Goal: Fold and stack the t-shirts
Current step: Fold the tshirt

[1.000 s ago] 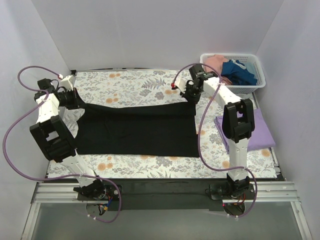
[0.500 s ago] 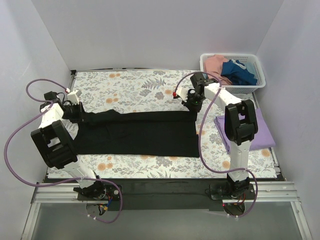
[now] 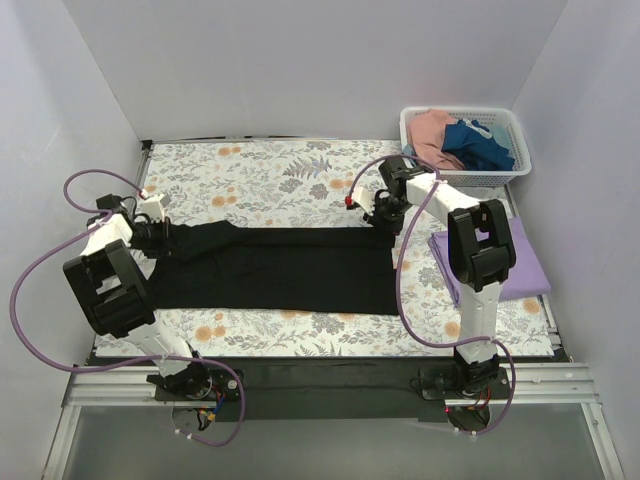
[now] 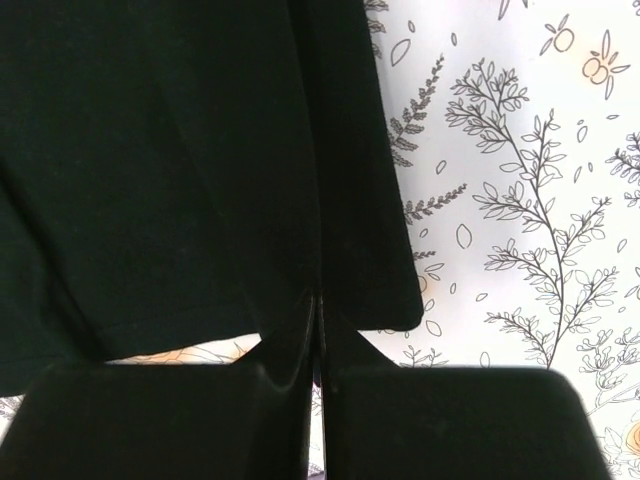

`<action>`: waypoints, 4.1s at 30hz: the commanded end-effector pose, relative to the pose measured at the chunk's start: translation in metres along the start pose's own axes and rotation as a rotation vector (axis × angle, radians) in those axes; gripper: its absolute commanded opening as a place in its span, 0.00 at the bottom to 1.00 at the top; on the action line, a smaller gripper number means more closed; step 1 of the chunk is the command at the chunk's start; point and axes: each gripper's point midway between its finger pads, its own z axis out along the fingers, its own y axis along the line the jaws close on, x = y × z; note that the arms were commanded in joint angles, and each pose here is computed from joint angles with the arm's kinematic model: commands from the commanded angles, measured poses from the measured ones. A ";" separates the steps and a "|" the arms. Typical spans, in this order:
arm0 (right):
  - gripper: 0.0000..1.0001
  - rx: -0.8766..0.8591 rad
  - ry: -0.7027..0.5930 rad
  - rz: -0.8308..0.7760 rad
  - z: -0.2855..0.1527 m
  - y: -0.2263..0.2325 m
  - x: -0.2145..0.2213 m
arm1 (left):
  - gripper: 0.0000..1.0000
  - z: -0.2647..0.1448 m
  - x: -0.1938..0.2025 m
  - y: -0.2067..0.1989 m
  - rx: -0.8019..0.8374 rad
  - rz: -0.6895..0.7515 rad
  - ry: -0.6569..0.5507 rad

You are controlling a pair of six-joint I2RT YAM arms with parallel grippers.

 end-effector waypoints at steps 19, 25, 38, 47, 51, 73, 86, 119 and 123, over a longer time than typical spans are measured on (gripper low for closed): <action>0.01 0.007 0.043 -0.172 -0.016 0.041 0.010 | 0.00 -0.019 0.009 0.000 -0.079 0.219 -0.032; 0.03 -0.028 0.072 -0.188 -0.005 0.055 0.019 | 0.04 -0.008 0.031 0.003 -0.070 0.228 0.026; 0.44 -0.006 -0.064 -0.109 -0.038 0.045 -0.033 | 0.36 -0.031 -0.039 -0.012 0.028 0.141 -0.118; 0.45 -0.105 -0.092 0.000 -0.022 0.046 -0.048 | 0.43 -0.007 -0.065 -0.009 0.084 0.055 -0.080; 0.45 -0.137 -0.084 0.014 -0.011 0.050 -0.047 | 0.43 0.008 -0.055 -0.014 0.066 0.062 -0.038; 0.39 -0.216 0.022 0.030 0.016 0.075 -0.005 | 0.20 0.022 -0.024 -0.010 -0.071 0.145 0.047; 0.39 -0.206 0.050 0.019 0.015 0.076 0.003 | 0.00 -0.006 0.015 -0.044 0.043 0.474 0.081; 0.48 -0.208 -0.083 -0.007 -0.015 0.073 -0.048 | 0.57 0.034 -0.038 -0.049 0.212 0.158 0.061; 0.48 -0.221 -0.086 -0.004 -0.012 0.076 -0.051 | 0.57 0.043 -0.031 -0.053 0.231 0.157 0.087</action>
